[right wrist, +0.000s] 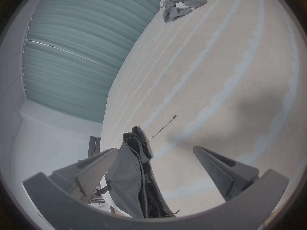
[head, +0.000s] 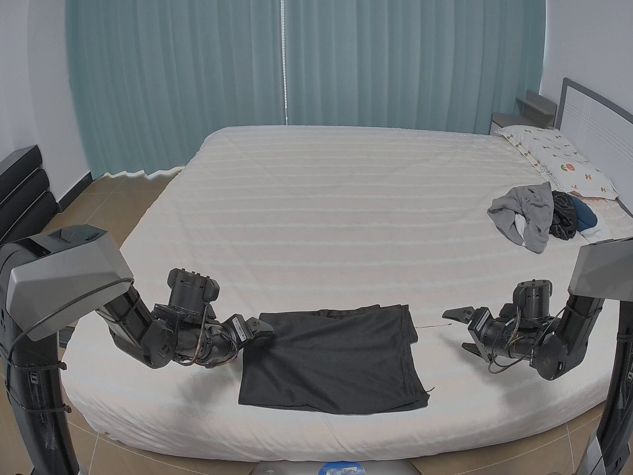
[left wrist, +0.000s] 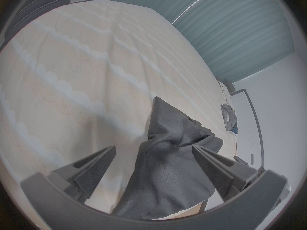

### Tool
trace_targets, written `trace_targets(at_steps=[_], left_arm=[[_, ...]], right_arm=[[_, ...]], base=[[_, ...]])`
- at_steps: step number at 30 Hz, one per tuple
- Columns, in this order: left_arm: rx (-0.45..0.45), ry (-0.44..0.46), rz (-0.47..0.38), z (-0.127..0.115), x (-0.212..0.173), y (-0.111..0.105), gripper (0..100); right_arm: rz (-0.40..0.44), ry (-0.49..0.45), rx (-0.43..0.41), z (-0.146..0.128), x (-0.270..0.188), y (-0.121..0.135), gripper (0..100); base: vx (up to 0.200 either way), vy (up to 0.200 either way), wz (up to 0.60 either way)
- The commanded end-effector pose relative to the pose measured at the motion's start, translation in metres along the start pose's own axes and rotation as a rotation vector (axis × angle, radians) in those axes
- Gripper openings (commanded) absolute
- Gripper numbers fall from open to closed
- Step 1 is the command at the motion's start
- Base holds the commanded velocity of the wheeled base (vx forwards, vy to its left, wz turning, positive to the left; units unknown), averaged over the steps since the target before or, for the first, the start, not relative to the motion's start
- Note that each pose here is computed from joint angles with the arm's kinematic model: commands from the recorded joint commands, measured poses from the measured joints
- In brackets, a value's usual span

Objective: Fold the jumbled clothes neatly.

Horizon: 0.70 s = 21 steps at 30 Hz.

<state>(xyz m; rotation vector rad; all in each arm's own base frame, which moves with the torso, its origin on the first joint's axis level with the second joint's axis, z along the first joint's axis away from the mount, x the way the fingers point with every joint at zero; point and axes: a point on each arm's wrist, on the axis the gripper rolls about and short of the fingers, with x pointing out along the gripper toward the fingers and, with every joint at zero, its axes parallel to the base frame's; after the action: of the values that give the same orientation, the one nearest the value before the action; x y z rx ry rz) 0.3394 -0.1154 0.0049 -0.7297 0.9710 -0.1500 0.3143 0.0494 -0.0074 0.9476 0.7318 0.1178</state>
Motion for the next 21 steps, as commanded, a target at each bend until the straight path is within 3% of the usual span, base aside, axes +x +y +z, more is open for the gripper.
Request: trace_targets(at_steps=[1,12,19,21], left_arm=[[-0.031,-0.024,-0.019,0.006,-0.005,-0.004,100],[-0.025,-0.092,-0.058,0.013,-0.044,-0.015,100],[-0.016,-0.253,-0.117,0.015,-0.118,-0.029,100],[-0.007,-0.358,-0.138,0.008,-0.155,-0.035,100]], right_arm=[[0.010,0.019,-0.015,-0.007,0.000,0.003,100],[0.054,0.069,-0.087,-0.035,-0.007,0.027,100],[0.054,-0.047,-0.195,-0.034,-0.050,0.045,100],[0.060,-0.107,-0.262,-0.034,-0.076,0.051,100]], base=[[0.000,0.000,0.00],[0.000,0.000,0.00],[0.000,0.000,0.00],[0.000,0.000,0.00]])
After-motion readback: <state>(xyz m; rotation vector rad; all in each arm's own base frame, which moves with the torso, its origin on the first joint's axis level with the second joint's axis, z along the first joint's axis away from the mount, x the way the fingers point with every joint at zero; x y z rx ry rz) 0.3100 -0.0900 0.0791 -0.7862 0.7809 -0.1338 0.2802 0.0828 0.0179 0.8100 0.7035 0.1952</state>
